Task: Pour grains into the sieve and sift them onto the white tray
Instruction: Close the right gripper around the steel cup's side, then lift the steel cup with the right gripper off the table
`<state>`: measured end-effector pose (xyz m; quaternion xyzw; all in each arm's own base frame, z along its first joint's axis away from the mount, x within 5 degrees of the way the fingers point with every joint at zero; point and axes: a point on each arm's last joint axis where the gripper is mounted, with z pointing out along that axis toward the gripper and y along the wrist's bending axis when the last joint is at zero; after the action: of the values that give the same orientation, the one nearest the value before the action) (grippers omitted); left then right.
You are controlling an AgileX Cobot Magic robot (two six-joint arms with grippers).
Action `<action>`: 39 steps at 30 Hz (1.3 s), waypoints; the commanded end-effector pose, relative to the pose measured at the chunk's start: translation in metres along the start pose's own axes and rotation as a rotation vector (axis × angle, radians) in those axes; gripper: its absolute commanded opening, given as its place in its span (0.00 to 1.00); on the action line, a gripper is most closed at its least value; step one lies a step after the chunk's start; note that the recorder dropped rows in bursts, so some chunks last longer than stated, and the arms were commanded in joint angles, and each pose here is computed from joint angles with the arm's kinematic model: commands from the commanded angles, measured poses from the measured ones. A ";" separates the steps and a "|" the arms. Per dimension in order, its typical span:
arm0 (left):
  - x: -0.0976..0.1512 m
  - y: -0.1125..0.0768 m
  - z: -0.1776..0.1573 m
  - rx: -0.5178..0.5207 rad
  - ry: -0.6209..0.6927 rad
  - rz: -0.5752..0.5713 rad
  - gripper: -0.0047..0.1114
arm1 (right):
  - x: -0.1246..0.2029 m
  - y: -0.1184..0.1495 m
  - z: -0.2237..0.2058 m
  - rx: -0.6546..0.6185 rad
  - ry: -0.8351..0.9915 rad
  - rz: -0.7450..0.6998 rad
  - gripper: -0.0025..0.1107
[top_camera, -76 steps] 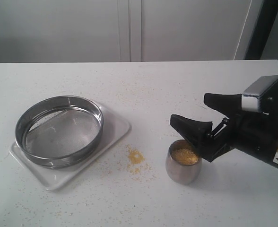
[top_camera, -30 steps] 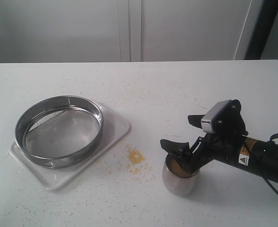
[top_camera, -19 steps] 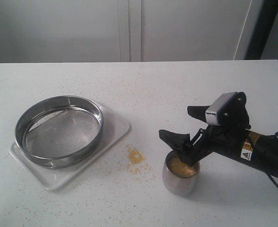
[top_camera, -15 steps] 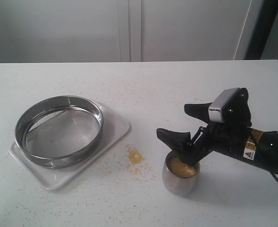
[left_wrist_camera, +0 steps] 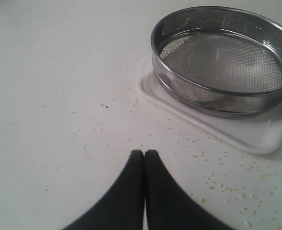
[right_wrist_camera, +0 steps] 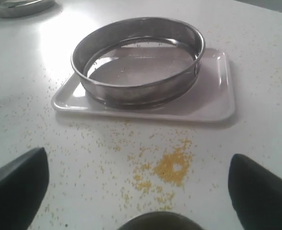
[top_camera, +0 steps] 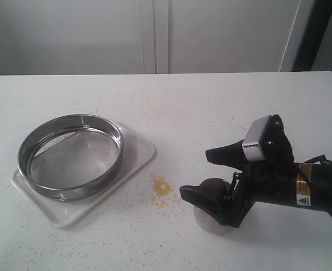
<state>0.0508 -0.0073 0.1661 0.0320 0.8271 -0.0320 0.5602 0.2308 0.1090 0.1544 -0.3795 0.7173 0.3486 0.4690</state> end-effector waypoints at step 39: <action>0.001 0.000 0.000 0.001 -0.002 -0.006 0.04 | 0.057 -0.011 0.009 0.113 0.235 0.044 0.83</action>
<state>0.0508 -0.0073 0.1661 0.0320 0.8271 -0.0320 0.5602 0.2288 0.0990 0.0987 -0.3712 0.7941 0.2759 0.3944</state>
